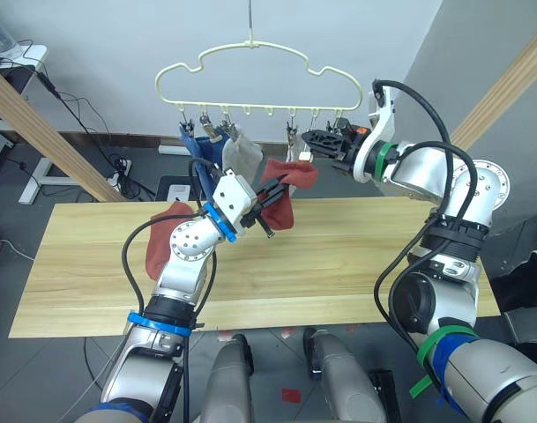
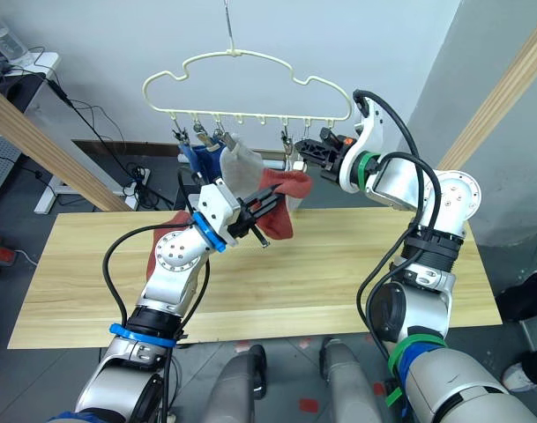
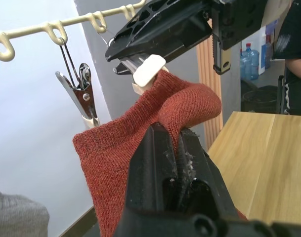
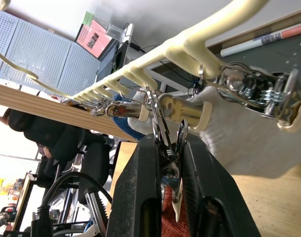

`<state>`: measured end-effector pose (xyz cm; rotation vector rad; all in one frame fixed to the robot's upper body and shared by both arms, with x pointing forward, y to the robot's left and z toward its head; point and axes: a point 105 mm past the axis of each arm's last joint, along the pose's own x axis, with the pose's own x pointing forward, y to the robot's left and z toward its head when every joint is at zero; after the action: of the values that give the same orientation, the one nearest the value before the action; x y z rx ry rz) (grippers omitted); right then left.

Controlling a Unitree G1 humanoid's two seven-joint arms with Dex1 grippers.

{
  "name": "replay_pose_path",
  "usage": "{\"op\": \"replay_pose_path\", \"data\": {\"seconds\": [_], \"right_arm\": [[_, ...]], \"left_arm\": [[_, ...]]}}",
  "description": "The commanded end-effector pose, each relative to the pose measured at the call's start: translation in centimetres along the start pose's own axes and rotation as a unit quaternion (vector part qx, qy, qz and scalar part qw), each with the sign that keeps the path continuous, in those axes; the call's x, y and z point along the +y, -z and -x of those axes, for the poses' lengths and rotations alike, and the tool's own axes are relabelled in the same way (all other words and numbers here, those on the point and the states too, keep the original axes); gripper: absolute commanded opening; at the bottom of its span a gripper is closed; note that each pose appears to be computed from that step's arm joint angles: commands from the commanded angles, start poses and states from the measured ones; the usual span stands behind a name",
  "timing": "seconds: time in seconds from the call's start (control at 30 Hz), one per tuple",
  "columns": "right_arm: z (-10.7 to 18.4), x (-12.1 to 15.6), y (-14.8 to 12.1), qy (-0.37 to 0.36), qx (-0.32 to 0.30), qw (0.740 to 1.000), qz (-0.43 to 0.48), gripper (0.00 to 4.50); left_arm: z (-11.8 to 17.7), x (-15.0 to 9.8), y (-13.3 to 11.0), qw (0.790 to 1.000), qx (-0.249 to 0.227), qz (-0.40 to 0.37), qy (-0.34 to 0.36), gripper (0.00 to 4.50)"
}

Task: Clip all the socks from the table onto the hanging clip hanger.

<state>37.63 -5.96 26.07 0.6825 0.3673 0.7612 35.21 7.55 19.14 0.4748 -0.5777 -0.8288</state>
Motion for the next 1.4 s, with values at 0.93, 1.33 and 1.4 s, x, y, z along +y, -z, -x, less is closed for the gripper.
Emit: {"op": "replay_pose_path", "data": {"seconds": [0.93, 1.33, 1.4], "right_arm": [[7.5, -1.3, -0.3, -0.005, 0.008, 0.996, 0.090, 4.47], [8.9, -2.8, 2.0, 0.058, 0.015, 0.971, 0.231, 4.50], [9.0, -3.1, 2.4, 0.063, 0.018, 0.964, 0.258, 4.50]], "left_arm": [[-2.5, 0.1, -0.9, 1.000, -0.027, 0.000, -0.012, 0.00], [-0.8, 0.1, -0.4, 0.998, -0.008, 0.060, 0.006, 3.37], [0.8, 0.1, -0.4, 0.998, 0.005, 0.067, 0.012, 3.99]]}}
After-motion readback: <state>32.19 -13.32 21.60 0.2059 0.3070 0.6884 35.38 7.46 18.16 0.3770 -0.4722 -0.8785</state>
